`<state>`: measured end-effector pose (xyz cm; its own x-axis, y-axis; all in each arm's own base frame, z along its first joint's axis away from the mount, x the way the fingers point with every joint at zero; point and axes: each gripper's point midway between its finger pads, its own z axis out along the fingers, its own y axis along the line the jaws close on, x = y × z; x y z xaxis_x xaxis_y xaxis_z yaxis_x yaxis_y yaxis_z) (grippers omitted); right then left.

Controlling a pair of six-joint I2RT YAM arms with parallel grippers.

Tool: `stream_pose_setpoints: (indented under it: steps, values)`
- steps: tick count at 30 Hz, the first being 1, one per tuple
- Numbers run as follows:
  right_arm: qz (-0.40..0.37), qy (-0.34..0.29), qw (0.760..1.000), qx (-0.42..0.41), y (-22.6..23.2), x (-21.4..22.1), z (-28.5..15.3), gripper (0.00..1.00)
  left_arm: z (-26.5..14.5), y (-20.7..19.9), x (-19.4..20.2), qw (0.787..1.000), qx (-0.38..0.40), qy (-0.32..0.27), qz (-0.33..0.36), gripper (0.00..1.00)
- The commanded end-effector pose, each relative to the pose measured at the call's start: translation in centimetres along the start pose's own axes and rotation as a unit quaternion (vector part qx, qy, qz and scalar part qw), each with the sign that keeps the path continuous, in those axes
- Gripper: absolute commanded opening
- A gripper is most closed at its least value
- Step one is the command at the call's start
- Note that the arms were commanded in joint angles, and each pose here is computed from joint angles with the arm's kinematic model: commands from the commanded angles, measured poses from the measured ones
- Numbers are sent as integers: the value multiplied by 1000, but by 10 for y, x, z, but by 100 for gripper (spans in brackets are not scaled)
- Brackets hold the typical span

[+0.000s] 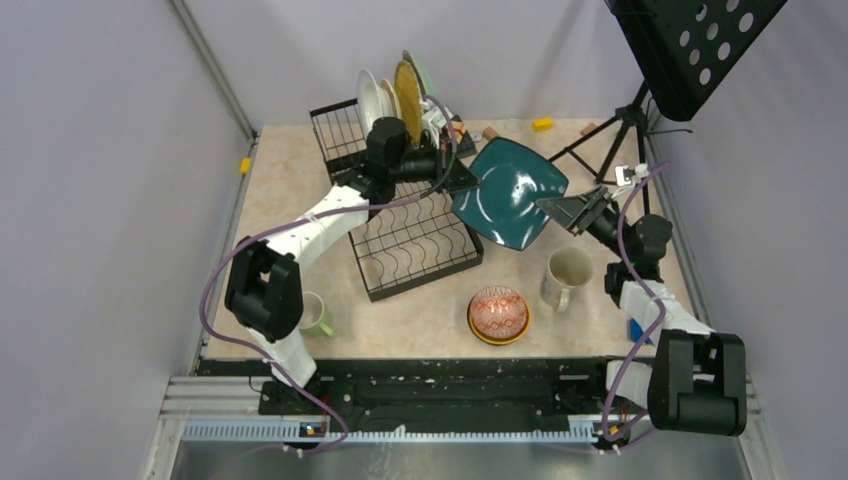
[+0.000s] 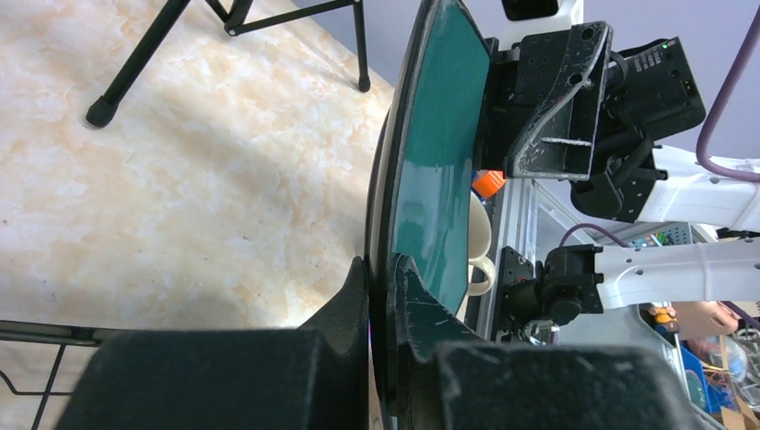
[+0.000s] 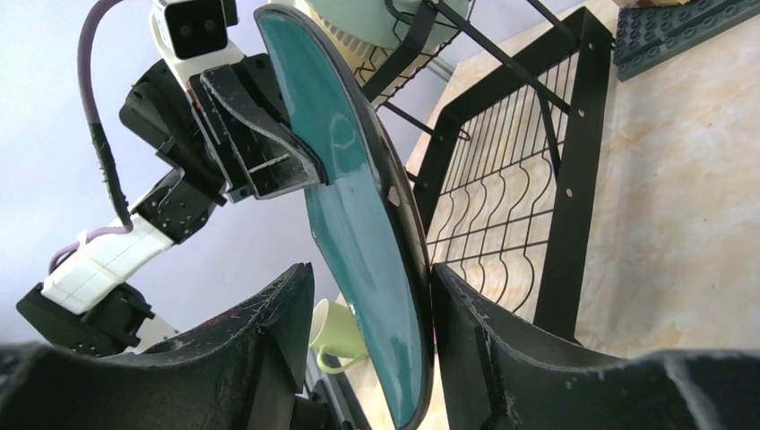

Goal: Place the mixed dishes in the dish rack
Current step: Pick up the plate at the center of the board.

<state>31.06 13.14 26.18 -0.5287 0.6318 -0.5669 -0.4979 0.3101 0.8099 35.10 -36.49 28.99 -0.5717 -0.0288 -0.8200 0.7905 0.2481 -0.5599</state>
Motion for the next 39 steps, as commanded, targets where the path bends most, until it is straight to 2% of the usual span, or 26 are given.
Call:
stream_pose_setpoints:
  steps: [1,15,24,27,31,33,39]
  values:
    - [-43,-6,998,-39,24,-9,13,52,-24,-65,-60,990,75,-80,92,0]
    - [-55,1,997,-62,37,-18,23,52,-34,-67,-48,989,106,-34,99,0]
    - [-72,65,993,-72,43,5,34,51,-35,-65,-51,990,95,-33,100,0]
    - [-74,73,992,-71,42,8,34,47,-36,-63,-50,990,91,-31,102,0]
    - [-75,82,991,-70,42,10,33,33,-40,-60,-51,991,82,-31,102,0]
    - [-74,82,991,-70,42,11,33,20,-41,-59,-52,991,79,-31,102,0]
    - [-75,84,991,-71,44,11,32,5,-41,-54,-50,992,69,-29,104,0]
